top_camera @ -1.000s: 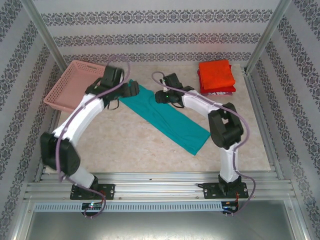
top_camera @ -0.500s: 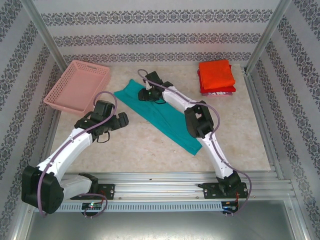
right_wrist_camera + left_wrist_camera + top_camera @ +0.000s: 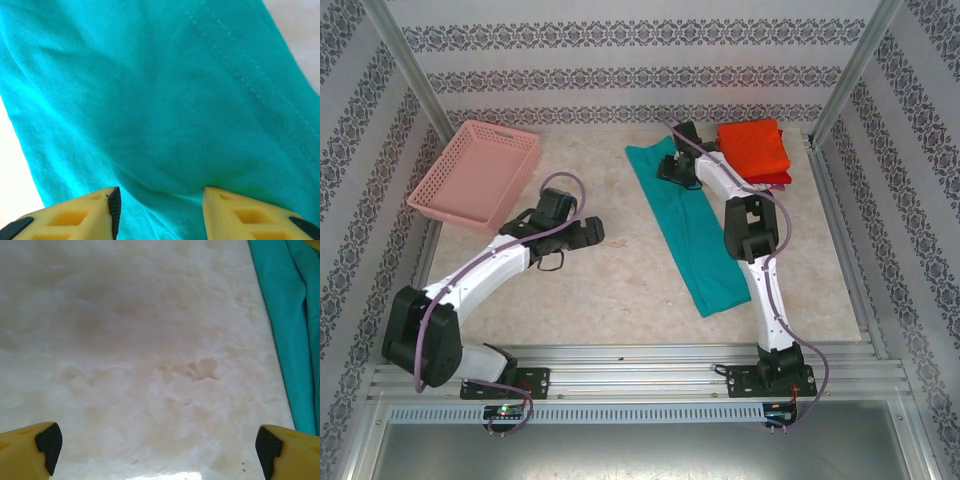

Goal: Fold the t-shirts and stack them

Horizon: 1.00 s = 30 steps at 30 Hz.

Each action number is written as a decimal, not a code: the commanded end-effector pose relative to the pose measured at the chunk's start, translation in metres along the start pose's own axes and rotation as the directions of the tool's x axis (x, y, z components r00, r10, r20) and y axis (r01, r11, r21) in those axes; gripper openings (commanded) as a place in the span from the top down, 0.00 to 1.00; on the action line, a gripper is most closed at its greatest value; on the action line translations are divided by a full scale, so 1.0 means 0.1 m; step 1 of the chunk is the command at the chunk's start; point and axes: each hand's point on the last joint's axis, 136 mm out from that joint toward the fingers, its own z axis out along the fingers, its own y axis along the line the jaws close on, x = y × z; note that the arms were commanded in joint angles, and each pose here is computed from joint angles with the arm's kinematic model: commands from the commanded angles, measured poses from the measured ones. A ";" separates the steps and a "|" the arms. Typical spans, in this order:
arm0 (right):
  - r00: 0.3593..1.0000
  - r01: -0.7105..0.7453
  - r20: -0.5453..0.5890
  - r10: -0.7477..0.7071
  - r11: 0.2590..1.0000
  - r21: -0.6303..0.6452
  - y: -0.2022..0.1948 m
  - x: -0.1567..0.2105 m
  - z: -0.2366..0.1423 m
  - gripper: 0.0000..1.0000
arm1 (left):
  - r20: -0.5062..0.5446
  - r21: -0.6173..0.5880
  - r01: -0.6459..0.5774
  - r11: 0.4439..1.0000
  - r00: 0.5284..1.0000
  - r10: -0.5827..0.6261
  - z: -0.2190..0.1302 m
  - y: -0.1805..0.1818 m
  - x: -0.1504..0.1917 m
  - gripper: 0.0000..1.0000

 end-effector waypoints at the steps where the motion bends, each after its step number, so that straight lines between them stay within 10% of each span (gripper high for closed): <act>1: 0.998 0.017 0.054 -0.017 1.000 -0.003 0.06 -0.11 -0.51 0.49 | 0.105 0.088 -0.164 0.982 0.982 0.155 0.05 -0.50 -0.22 0.01; 5: 0.987 -0.023 0.159 0.032 0.998 -0.060 -0.09 -0.20 -0.96 0.41 | 0.107 0.169 -0.416 0.894 0.909 0.403 0.24 -1.18 -0.07 0.01; 16: 0.918 -0.243 0.309 0.250 0.968 -0.062 -1.34 0.23 -1.94 0.39 | 0.155 0.463 -0.797 0.387 0.503 0.850 0.87 -2.72 1.16 0.00; 21: 0.903 -0.268 0.342 0.260 0.963 -0.027 -1.69 0.47 -2.27 0.39 | 0.127 0.542 -0.810 0.225 0.343 0.931 1.17 -2.78 1.51 0.00; 30: 0.898 -0.287 0.343 0.277 0.958 -0.023 -1.84 0.62 -2.35 0.38 | -0.048 0.490 -0.858 0.152 0.147 0.988 1.48 -2.03 1.74 0.00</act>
